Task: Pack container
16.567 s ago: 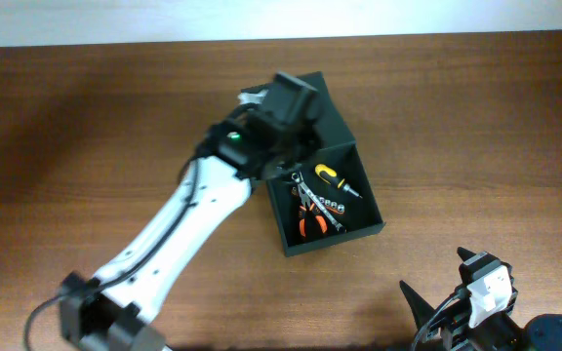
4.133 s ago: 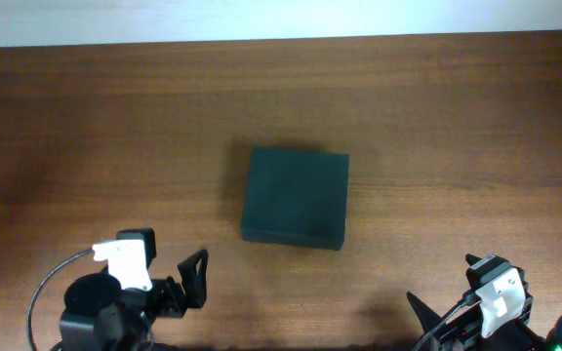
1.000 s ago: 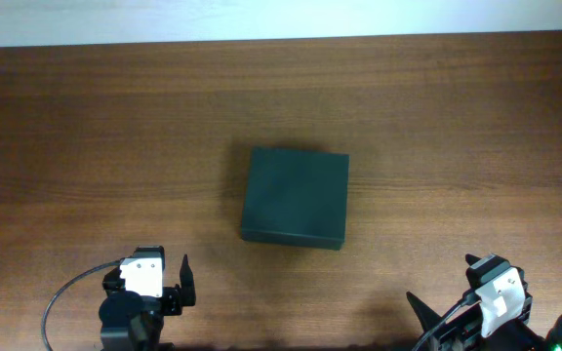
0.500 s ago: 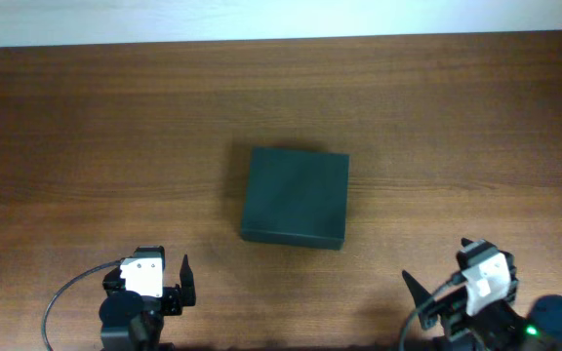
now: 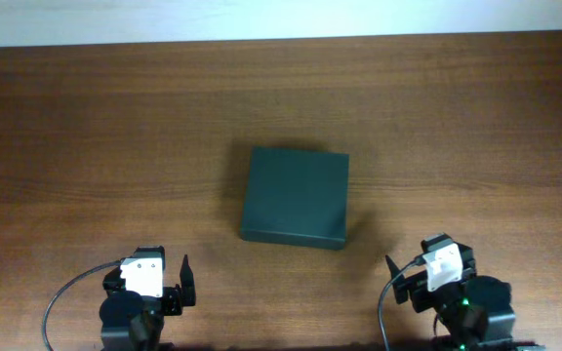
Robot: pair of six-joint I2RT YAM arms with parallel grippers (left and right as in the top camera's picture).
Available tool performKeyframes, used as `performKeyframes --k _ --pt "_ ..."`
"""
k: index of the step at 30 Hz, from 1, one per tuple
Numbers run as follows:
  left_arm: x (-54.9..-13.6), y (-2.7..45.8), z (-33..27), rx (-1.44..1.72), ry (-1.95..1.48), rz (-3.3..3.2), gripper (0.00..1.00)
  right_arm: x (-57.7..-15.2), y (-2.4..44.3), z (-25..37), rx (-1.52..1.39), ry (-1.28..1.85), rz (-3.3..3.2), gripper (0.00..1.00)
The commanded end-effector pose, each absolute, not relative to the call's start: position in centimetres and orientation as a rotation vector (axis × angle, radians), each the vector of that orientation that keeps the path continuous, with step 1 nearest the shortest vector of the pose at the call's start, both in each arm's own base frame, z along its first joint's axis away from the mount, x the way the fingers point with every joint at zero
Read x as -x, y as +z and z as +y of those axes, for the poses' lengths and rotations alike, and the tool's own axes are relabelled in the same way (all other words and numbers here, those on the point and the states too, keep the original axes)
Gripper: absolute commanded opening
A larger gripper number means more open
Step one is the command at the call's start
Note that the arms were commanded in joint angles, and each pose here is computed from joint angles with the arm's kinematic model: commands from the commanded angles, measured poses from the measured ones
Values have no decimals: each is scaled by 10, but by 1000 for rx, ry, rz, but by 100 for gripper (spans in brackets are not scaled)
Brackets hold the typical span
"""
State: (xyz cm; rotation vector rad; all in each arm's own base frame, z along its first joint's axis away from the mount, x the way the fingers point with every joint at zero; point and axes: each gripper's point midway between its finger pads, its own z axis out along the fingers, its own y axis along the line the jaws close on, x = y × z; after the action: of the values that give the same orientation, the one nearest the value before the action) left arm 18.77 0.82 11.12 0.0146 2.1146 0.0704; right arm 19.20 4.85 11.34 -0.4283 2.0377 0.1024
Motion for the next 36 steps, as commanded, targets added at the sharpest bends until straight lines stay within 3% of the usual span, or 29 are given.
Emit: performKeyframes --k 1,36 --pt "-188 110 8 -36 76 2111 99 -195 99 48 416 101 2038 99" --pt "-188 110 8 -35 76 2111 99 -198 88 31 338 31 2072 98"
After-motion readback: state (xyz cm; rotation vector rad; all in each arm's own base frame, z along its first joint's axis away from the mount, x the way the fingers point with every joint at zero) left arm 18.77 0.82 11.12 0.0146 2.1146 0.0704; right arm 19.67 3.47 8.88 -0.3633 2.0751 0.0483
